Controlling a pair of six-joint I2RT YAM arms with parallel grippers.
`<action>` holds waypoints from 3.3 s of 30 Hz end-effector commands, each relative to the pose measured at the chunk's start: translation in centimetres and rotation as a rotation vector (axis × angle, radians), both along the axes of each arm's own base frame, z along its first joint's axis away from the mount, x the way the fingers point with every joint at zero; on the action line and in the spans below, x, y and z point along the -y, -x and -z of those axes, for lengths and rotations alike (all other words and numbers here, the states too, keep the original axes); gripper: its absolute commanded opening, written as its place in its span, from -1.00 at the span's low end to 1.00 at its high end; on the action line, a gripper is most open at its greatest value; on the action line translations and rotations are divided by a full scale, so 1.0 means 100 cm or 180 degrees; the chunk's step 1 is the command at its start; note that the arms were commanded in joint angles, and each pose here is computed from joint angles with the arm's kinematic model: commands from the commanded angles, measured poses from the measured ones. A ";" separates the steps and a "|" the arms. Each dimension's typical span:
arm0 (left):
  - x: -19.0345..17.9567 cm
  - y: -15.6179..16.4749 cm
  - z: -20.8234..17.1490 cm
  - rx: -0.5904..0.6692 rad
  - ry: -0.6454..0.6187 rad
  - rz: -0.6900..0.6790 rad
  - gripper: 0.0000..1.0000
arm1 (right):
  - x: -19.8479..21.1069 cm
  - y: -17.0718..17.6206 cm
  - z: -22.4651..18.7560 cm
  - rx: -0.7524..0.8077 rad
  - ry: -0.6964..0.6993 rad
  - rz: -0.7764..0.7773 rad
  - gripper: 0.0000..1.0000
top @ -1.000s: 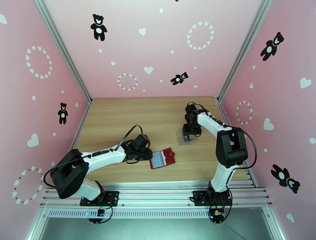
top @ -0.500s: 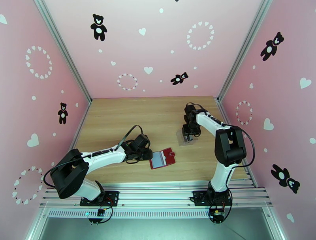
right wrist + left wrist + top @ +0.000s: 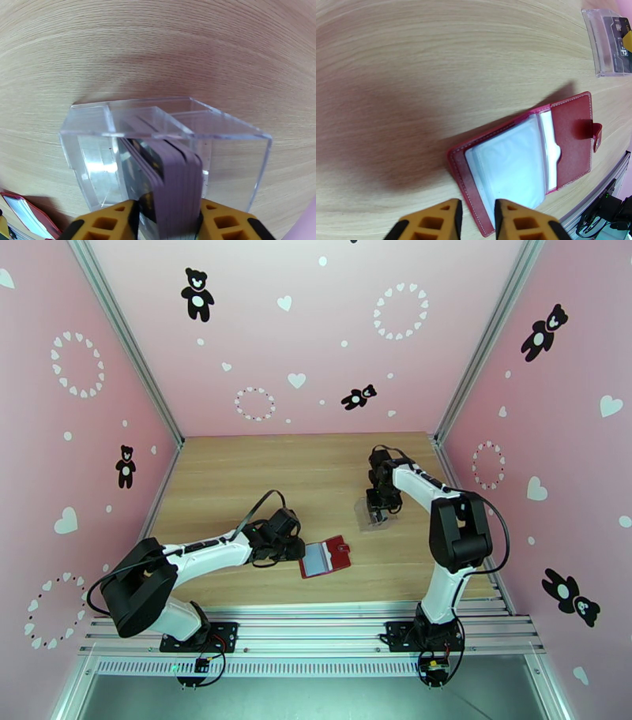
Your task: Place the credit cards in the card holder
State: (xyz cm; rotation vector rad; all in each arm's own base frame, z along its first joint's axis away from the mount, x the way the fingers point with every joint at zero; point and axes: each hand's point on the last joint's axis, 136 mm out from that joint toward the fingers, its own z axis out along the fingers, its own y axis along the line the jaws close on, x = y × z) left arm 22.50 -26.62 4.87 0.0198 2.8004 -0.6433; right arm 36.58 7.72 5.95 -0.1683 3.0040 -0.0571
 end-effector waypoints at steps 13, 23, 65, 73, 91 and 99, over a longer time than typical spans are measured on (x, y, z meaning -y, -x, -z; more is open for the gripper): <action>0.006 0.003 0.001 -0.0018 0.0017 0.0060 -0.42 | 0.019 -0.001 -0.012 0.0075 0.0315 0.0059 -0.03; 0.004 0.004 0.002 -0.0017 0.0002 0.0059 -0.42 | 0.035 -0.001 -0.041 0.0258 0.0484 0.0127 -0.09; 0.004 0.005 0.004 -0.0021 0.0003 0.0053 -0.42 | -0.001 0.005 -0.043 0.0268 -0.0202 -0.0146 -1.00; 0.004 0.005 0.004 -0.0020 -0.0006 0.0054 -0.42 | -0.011 0.007 -0.021 0.0020 -0.0319 -0.0205 -0.58; 0.000 0.002 -0.009 0.0082 -0.0015 0.0011 -0.43 | 0.002 0.009 -0.111 0.0791 -0.0178 -0.0115 -1.00; -0.002 -0.001 -0.087 0.0773 0.0500 0.0106 -0.41 | -0.091 0.040 -0.155 0.1167 -0.1985 -0.0367 -1.00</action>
